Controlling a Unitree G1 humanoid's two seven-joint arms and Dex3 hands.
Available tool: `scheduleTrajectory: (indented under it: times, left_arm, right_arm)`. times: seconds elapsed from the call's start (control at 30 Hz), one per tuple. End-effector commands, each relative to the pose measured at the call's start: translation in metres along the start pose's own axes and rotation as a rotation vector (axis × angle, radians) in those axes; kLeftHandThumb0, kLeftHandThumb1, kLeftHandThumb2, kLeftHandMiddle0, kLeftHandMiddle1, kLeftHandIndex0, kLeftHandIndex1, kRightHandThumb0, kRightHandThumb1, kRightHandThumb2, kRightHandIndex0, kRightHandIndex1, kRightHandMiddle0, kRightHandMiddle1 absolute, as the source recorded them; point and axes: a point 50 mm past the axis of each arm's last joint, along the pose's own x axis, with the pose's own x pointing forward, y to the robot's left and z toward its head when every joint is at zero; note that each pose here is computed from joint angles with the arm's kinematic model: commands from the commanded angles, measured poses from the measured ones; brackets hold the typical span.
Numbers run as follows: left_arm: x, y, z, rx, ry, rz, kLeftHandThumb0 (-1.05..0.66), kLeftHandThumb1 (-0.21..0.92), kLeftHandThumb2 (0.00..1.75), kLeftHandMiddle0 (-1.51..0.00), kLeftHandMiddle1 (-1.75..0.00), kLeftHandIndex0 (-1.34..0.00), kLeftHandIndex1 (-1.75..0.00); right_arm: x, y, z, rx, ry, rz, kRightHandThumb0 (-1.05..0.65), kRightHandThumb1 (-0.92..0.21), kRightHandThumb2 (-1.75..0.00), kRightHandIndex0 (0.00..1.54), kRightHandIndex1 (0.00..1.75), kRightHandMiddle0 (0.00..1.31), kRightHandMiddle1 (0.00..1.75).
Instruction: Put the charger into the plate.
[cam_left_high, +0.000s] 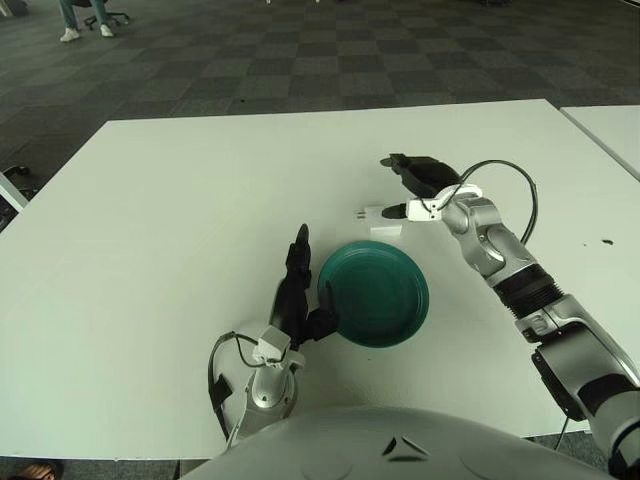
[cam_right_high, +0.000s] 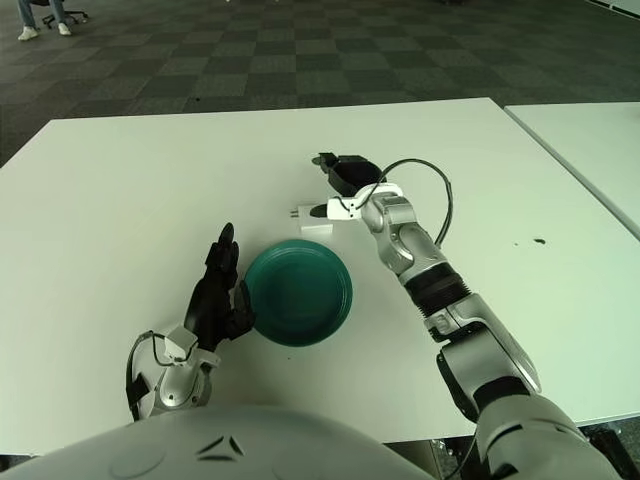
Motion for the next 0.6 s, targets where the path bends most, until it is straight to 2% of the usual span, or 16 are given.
scheduleTrajectory:
  times: [0.0, 0.23, 0.57]
  left_arm:
    - [0.004, -0.002, 0.003, -0.081, 0.017, 0.036, -1.02, 0.92, 1.11, -0.09, 0.0, 0.0, -0.22]
    - [0.006, 0.0, 0.001, -0.135, 0.037, 0.053, -1.0, 0.92, 1.11, -0.11, -0.01, 0.0, -0.24]
    - [0.005, -0.002, 0.003, -0.125, 0.039, 0.032, -1.02, 0.92, 1.13, -0.07, 0.0, 0.0, -0.1]
  right_arm:
    - [0.004, 0.004, -0.001, -0.027, -0.003, -0.001, -0.86, -0.92, -0.44, 0.16, 0.01, 0.0, 0.37]
    - [0.004, 0.013, -0.002, -0.05, -0.028, 0.027, -0.85, -0.92, -0.49, 0.17, 0.0, 0.0, 0.35]
    - [0.009, 0.025, -0.002, -0.071, -0.02, 0.055, -0.83, -0.92, -0.5, 0.17, 0.0, 0.0, 0.31]
